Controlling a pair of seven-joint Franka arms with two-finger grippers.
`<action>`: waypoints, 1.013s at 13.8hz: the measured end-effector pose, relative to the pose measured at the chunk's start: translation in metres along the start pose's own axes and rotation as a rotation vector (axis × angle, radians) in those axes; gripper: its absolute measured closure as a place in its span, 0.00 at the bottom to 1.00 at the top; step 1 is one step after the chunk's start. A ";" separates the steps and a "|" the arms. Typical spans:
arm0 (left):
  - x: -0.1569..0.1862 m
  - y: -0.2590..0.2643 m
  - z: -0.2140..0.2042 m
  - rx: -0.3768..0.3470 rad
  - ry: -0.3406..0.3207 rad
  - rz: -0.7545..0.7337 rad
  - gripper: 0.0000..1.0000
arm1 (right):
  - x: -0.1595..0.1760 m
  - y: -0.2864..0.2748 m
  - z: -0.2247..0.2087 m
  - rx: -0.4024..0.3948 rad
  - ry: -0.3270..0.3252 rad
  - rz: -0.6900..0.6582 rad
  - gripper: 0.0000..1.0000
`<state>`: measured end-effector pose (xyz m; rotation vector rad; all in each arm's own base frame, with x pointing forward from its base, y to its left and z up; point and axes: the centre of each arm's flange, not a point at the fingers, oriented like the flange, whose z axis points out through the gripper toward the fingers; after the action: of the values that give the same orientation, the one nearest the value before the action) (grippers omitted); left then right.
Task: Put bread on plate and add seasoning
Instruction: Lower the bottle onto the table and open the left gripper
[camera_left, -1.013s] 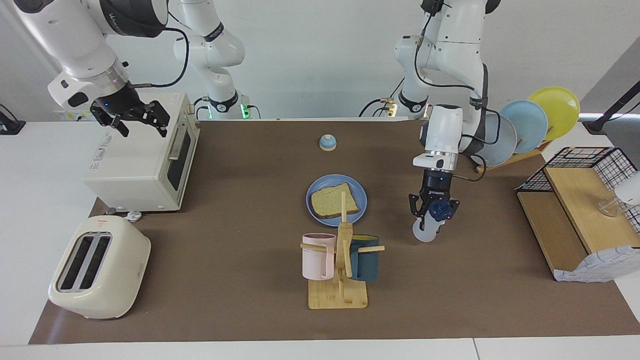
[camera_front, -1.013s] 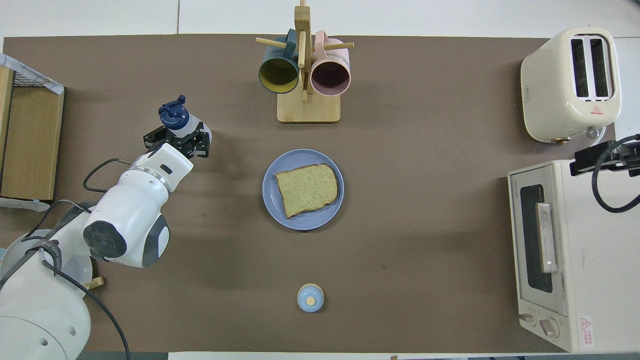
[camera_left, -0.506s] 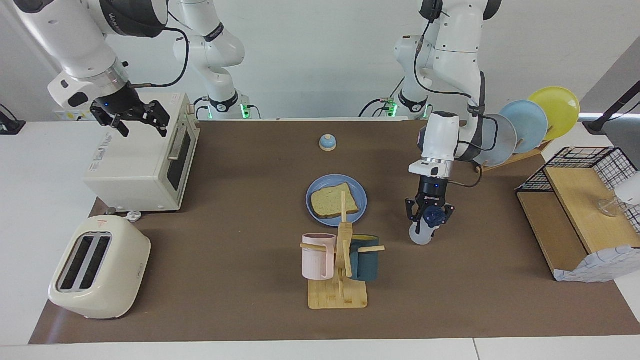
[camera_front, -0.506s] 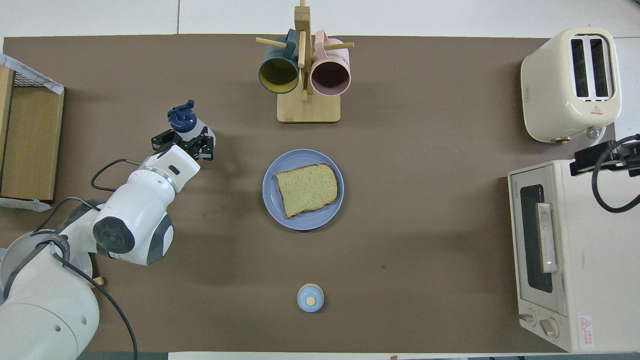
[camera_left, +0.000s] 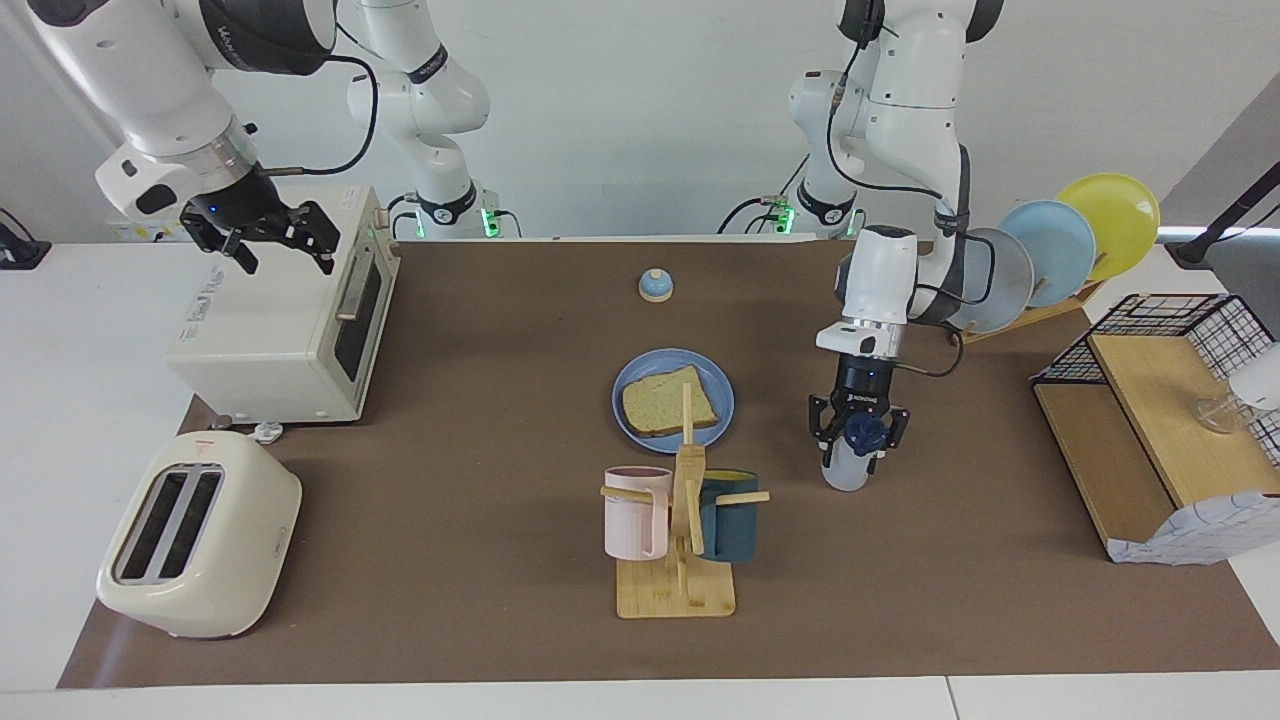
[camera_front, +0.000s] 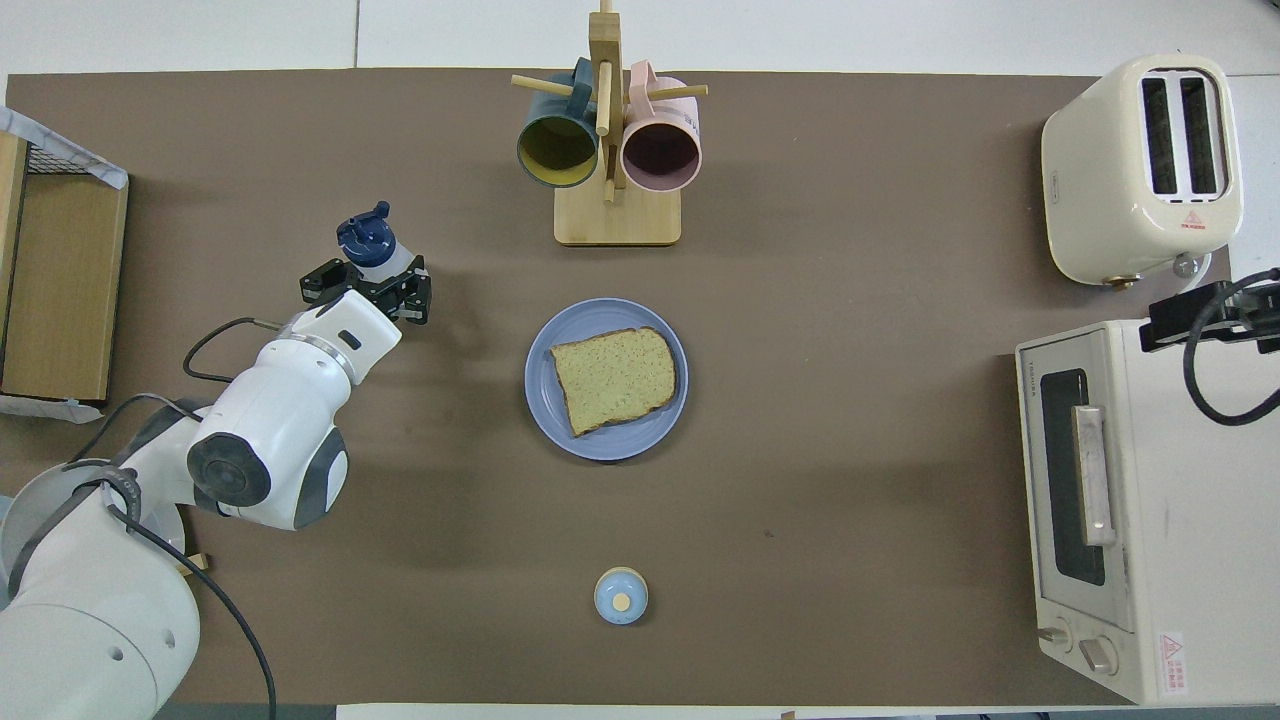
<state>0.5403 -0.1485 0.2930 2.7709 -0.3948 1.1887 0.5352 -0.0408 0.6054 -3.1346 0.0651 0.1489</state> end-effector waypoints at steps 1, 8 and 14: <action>0.000 0.000 0.000 0.000 0.000 0.000 0.22 | 0.000 0.000 0.000 0.000 0.000 0.000 0.00; 0.000 0.000 0.000 0.001 -0.001 0.000 0.08 | 0.000 0.000 0.000 0.000 0.000 0.000 0.00; -0.004 0.000 -0.002 0.000 -0.005 -0.001 0.00 | 0.000 0.000 0.000 0.000 0.000 0.000 0.00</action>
<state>0.5362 -0.1468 0.2913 2.7742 -0.3939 1.1811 0.5352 -0.0408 0.6054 -3.1346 0.0651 0.1489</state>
